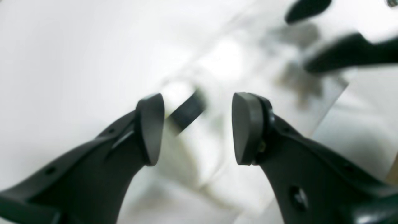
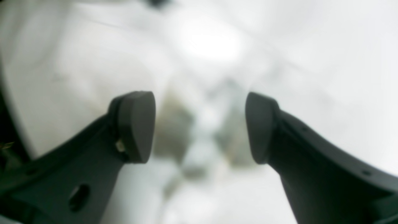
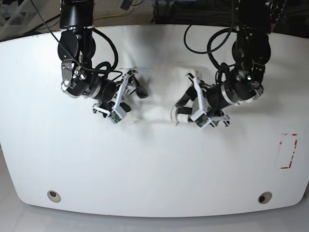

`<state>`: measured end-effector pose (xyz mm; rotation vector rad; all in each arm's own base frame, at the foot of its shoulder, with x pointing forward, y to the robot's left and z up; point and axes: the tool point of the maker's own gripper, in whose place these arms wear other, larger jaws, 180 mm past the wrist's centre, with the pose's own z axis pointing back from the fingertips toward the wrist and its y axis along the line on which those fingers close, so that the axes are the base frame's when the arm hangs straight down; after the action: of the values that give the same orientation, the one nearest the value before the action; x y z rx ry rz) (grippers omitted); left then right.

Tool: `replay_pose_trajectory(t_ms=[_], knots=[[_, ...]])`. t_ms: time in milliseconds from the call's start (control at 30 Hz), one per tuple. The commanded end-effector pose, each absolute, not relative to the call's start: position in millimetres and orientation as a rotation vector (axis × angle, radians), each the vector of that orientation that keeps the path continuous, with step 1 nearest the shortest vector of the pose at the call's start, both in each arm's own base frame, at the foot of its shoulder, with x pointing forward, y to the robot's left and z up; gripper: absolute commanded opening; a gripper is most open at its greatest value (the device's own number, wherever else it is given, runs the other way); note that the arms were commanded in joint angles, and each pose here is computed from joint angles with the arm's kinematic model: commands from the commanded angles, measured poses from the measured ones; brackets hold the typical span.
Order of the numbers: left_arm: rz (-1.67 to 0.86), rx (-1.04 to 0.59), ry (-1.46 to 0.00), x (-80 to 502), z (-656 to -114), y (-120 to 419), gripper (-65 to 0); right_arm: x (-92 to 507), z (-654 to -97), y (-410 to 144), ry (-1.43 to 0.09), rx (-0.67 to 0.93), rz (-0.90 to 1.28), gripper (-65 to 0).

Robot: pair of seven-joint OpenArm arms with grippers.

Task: Fold the T-shirt properly
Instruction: 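Press the folded bundle flat with both grippers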

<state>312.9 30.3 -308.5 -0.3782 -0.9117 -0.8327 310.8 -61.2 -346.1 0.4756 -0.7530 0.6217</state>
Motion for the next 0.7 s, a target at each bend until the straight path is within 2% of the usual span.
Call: replay_pose_trajectory(t_ms=[0, 100, 233, 300, 500, 667], knots=[[-0.842, -0.376, -0.923, 313.4, -309.4, 19.0, -33.1, 332.5, -333.4, -76.0, -0.804, 0.463, 0.608, -23.5], [-0.843, -0.331, -0.869, 311.0, -328.4, 22.6, -33.1, 348.4, -341.0, -87.4, -0.78, 0.455, 0.583, -25.4], [-0.843, -0.288, -0.816, 309.8, -345.1, 36.4, -33.1, 351.9, -370.8, -97.5, -0.739, 0.48, 0.504, -36.3], [-0.838, -0.252, -0.792, 310.9, -350.6, 56.3, -33.1, 352.2, -383.2, -103.4, -0.726, 0.461, 0.487, -39.6], [-0.772, -0.217, -0.72, 314.2, -373.0, 90.4, -33.1, 353.9, -389.9, -108.7, -0.725, 0.398, 0.521, -38.7], [-0.771, -0.175, -0.791, 323.3, -348.7, 107.0, -33.1, 364.3, -356.3, -102.4, -0.823, 0.379, 0.579, -38.8]])
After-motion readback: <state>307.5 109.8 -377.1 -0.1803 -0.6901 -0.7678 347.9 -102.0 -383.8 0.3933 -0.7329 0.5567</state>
